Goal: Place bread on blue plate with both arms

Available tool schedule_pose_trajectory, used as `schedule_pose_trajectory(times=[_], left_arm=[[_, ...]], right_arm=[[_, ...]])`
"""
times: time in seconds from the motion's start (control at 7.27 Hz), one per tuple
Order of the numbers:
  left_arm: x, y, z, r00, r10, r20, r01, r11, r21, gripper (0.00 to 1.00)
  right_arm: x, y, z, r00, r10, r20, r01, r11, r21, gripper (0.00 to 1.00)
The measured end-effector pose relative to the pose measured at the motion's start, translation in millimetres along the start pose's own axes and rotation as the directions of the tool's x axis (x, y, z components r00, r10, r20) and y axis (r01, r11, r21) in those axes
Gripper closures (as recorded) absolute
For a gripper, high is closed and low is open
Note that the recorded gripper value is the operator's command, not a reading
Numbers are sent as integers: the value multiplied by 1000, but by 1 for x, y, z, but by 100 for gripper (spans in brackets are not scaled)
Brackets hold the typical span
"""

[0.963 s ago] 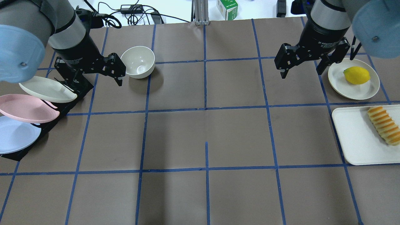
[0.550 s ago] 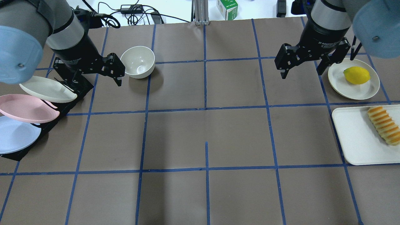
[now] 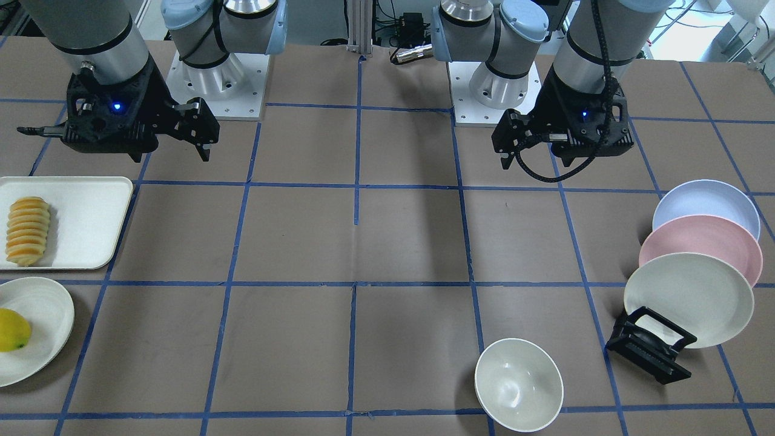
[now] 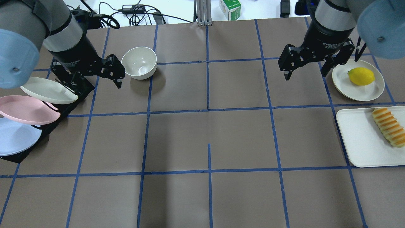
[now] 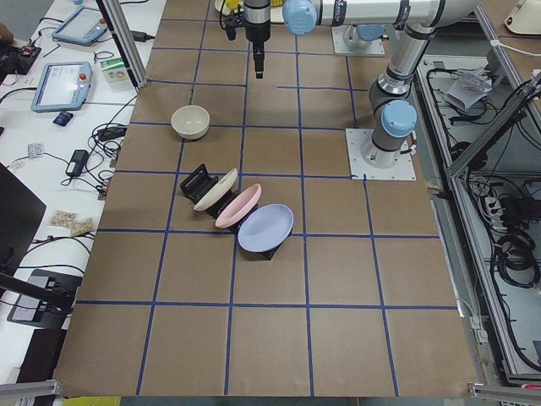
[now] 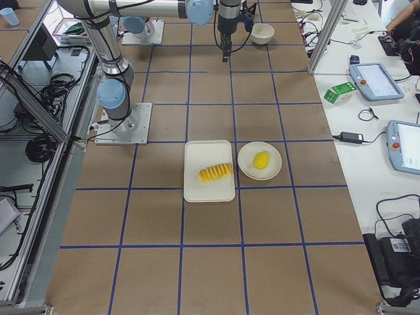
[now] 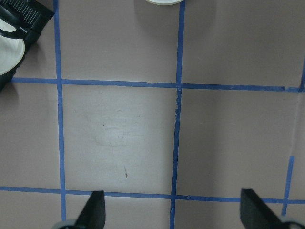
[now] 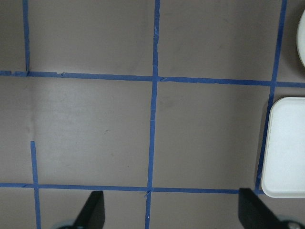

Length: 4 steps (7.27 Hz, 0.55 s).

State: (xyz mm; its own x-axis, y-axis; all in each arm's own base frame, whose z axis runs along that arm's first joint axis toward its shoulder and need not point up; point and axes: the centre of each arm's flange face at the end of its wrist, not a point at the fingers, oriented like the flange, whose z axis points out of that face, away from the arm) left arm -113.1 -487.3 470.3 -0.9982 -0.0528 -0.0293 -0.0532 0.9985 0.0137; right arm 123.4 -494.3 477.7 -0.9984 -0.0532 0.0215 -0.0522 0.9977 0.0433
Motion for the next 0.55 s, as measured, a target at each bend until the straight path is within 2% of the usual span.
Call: schedule_pose_trajectory(times=[0.55], left_arm=[[-8, -3, -1, 1000, -12, -2, 12, 1000, 11, 0]], right_arm=[[1, 1, 2, 1000, 4, -4, -4, 1000, -7, 0]])
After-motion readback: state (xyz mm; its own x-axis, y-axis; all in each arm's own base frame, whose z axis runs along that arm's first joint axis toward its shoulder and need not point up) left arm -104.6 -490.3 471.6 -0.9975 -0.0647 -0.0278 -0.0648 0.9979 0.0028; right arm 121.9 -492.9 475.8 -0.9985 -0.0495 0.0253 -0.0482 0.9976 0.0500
